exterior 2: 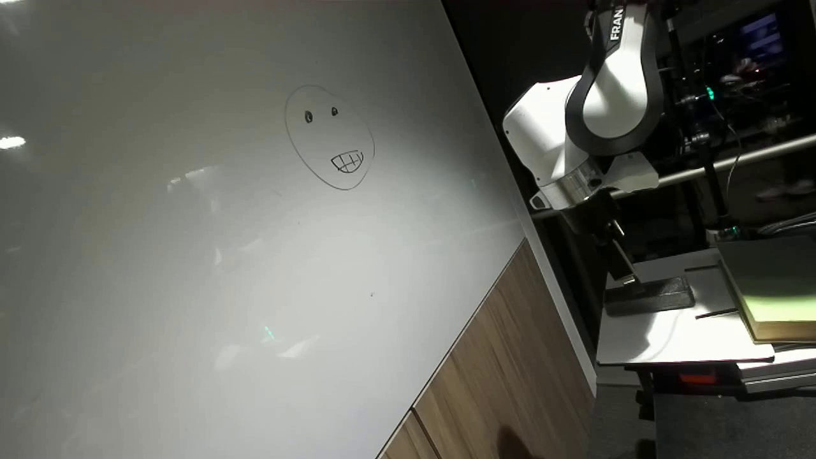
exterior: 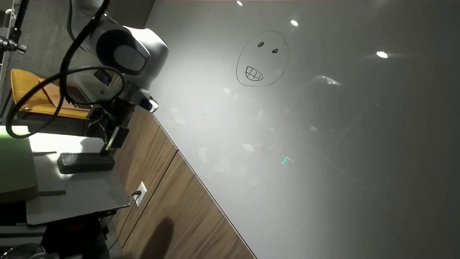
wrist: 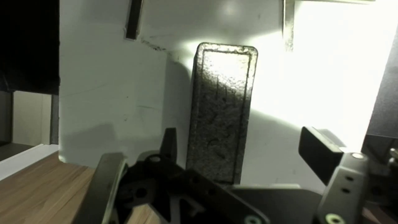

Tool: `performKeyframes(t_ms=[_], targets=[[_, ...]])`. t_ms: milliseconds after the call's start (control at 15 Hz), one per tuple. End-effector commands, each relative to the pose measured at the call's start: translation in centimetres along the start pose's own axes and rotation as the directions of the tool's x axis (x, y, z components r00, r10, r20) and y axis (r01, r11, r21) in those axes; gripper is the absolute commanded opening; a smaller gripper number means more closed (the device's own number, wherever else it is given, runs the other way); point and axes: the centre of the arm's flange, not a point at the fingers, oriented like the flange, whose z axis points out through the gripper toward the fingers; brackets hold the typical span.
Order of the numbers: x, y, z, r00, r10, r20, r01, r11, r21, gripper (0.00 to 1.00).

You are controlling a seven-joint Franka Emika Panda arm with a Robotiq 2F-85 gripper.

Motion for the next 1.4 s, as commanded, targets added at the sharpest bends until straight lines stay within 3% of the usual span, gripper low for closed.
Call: performKeyframes(t_ms=[0,333,667,800,1067,1333], targets=[[-6.6,-1.2,4.0,1.0,-0.024,0.005,0.024,1.0,0.016,1.0],[-6.1,-1.2,4.7,1.0,-0.018,-0.025,0.018,1.0,-0.019,1.0],[-3.8,2.8,0.3,0.988,0.026,-0.154,-0.044,0.993,-0.114,1.0],[-4.0,3.9,-0.2,0.987,0.032,-0.16,-0.055,0.989,-0.139,1.0],[-5.2,2.7,-0.8,0.992,0.045,-0.117,-0.057,0.993,-0.104,1.0],[-5.1,0.0,-1.2,0.998,0.037,-0.06,-0.038,0.999,-0.019,1.0]])
